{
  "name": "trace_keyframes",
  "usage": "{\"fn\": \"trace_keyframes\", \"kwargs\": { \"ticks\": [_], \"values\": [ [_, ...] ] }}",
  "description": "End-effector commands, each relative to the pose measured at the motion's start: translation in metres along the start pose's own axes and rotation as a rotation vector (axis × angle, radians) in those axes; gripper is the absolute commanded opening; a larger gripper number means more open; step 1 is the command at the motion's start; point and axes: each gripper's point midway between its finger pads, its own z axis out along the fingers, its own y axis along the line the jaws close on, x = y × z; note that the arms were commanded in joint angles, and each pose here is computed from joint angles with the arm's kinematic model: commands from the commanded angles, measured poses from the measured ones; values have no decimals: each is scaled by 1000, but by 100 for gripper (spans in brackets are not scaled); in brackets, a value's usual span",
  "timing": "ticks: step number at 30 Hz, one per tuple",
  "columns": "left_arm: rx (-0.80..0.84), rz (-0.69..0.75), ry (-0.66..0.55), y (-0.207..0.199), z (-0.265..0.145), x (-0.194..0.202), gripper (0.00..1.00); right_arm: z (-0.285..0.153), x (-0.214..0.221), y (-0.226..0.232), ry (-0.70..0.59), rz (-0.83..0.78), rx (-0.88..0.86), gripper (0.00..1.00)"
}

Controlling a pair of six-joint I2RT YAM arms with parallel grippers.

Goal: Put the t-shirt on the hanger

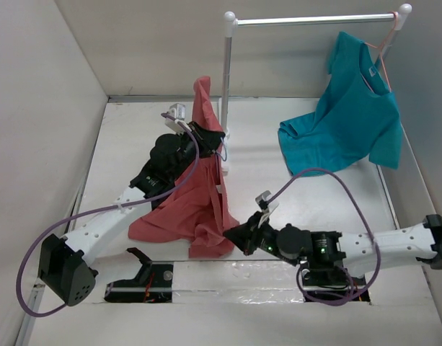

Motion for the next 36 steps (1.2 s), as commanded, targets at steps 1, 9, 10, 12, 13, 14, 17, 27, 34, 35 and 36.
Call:
{"fn": "trace_keyframes", "kwargs": {
  "ticks": [1, 9, 10, 12, 13, 14, 17, 27, 34, 35, 36],
  "values": [
    [92, -40, -108, -12, -1, -18, 0, -13, -60, 29, -86, -68, -17, 0],
    [124, -111, -1, -3, -14, 17, 0, 44, -43, 15, -27, -163, 129, 0],
    [121, -114, 12, 0, -18, 22, 0, 51, -30, 8, 1, -160, 144, 0],
    [131, -117, 49, 1, -22, 31, 0, 57, -24, -5, 17, -149, 173, 0],
    [131, -125, 68, 4, -26, 37, 0, 57, -24, -4, 22, -143, 167, 0],
    [134, -132, 80, 6, -28, 42, 0, 56, -26, -3, 15, -142, 166, 4],
    [130, -145, 112, 14, -35, 55, 0, 48, -38, 2, 3, -145, 151, 36],
    [158, -157, 149, 17, -50, 68, 0, 25, -63, -21, -47, -76, 139, 20],
    [205, -168, 166, 6, -55, 68, 0, 47, -69, -33, -55, -47, 61, 29],
    [210, -169, 164, 5, -56, 67, 0, 50, -70, -34, -48, -47, 58, 47],
    [208, -173, 167, 6, -56, 68, 0, 52, -69, -29, -42, -50, 34, 53]
  ]
}}
